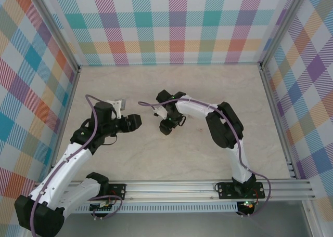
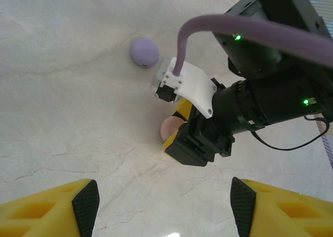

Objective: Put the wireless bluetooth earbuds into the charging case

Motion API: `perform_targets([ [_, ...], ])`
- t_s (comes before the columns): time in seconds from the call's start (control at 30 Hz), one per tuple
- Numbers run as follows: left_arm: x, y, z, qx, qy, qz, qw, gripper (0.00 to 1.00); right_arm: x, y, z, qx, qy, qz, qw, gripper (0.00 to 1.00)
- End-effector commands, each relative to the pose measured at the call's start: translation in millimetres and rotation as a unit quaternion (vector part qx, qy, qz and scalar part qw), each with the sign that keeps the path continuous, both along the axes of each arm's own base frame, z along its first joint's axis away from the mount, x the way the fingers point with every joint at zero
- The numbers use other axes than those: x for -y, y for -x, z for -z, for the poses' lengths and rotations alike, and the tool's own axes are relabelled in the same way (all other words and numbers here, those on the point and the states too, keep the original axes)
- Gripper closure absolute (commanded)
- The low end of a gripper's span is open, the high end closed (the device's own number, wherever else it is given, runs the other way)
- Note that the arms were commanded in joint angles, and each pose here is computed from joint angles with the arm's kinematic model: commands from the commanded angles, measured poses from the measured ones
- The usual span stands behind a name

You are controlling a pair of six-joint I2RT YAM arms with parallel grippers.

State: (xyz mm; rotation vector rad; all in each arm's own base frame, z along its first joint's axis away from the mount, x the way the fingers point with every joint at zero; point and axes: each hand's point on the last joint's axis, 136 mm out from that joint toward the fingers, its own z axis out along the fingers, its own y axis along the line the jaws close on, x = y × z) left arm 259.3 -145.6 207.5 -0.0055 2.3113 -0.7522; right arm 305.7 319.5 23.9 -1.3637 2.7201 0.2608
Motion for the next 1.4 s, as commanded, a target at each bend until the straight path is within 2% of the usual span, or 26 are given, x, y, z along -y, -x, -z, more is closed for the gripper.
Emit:
perform_targets([
  [0.0,1,2,1,0.003,0.004,0.005,1.0,0.31,-8,-9,-25,0.02,-0.046,0.019,0.999,0.38],
  [0.2,2,5,15,-0.013,0.002,0.007,1.0,0.31,-6,-18,-52,0.033,-0.1,0.059,0.993,0.32],
  [0.4,17,-2,33,-0.042,0.033,0.026,0.998,0.28,18,-20,-72,0.006,-0.155,0.182,0.971,0.34],
  [0.53,42,-17,47,-0.066,0.063,0.068,0.993,0.31,37,-11,-69,-0.025,-0.167,0.264,0.95,0.43],
  [0.63,50,-33,61,-0.077,0.055,0.082,0.992,0.33,45,2,-61,-0.053,-0.17,0.313,0.933,0.51],
  [0.8,73,-57,88,-0.109,0.056,0.131,0.984,0.41,44,18,-42,-0.1,-0.2,0.382,0.897,0.61],
  [0.87,80,-65,99,-0.119,0.063,0.142,0.981,0.42,42,20,-35,-0.112,-0.209,0.393,0.888,0.66],
  [1.03,92,-80,124,-0.142,0.068,0.157,0.975,0.43,34,17,-34,-0.125,-0.23,0.401,0.878,0.68],
  [1.37,112,-81,152,-0.171,0.077,0.181,0.965,0.45,23,9,-24,-0.145,-0.233,0.411,0.87,0.72],
])
